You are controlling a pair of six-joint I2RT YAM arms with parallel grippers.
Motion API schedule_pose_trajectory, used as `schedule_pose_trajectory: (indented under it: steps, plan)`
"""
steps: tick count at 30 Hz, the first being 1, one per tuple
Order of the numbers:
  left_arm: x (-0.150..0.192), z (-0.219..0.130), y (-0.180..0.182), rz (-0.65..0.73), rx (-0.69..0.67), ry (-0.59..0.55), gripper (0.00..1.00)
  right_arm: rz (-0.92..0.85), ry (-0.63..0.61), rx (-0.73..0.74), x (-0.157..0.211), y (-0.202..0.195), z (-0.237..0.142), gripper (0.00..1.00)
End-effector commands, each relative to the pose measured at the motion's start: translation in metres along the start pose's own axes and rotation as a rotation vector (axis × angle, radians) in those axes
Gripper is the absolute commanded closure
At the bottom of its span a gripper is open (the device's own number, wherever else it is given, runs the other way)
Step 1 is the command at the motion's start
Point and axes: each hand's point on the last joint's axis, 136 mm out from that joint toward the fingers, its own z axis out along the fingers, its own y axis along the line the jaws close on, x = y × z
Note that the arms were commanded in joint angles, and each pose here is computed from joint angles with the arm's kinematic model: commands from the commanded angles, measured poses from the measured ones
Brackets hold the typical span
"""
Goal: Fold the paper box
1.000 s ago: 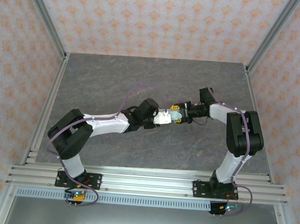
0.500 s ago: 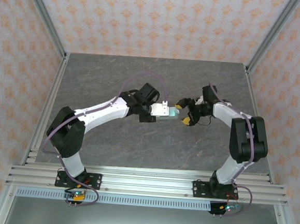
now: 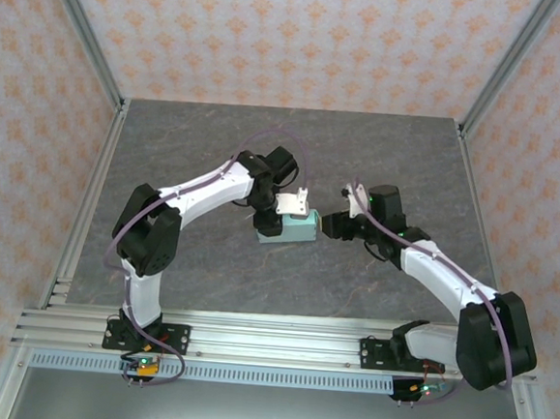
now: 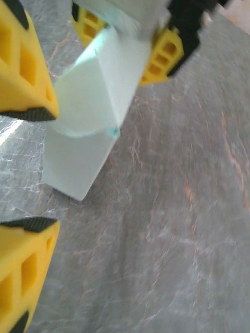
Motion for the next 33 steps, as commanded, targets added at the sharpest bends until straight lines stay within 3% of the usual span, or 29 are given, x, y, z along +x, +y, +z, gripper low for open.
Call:
schedule_pose_trajectory:
  steps: [1,6,13,16,20,23,28,33]
  plan:
    - [0.005,0.001,-0.003,-0.037,0.047,0.028,0.55,-0.216,-0.062,0.004,-0.014,0.006,0.000,0.52]
    - [0.001,0.002,0.003,-0.050,0.022,0.019,0.56,-0.251,-0.063,0.000,-0.011,0.009,-0.004,0.54]
    - [0.004,0.006,0.012,-0.053,-0.001,0.060,0.56,-0.260,-0.079,-0.029,-0.016,0.018,-0.009,0.50]
    - [0.002,0.007,0.012,-0.050,0.002,0.053,0.56,-0.273,-0.083,-0.020,-0.021,0.019,-0.003,0.54]
    - [-0.001,0.008,0.013,-0.051,0.006,0.041,0.56,-0.273,-0.070,0.027,-0.031,0.013,0.007,0.72]
    - [-0.002,0.011,0.014,-0.052,0.005,0.039,0.56,-0.286,-0.100,0.067,-0.040,0.012,0.010,0.77]
    - [-0.006,0.013,0.015,-0.060,0.016,0.032,0.56,-0.260,-0.102,0.089,-0.044,0.012,0.014,0.85]
    - [-0.011,0.013,0.018,-0.072,0.014,0.018,0.56,-0.221,-0.087,0.092,-0.050,0.023,0.013,0.84]
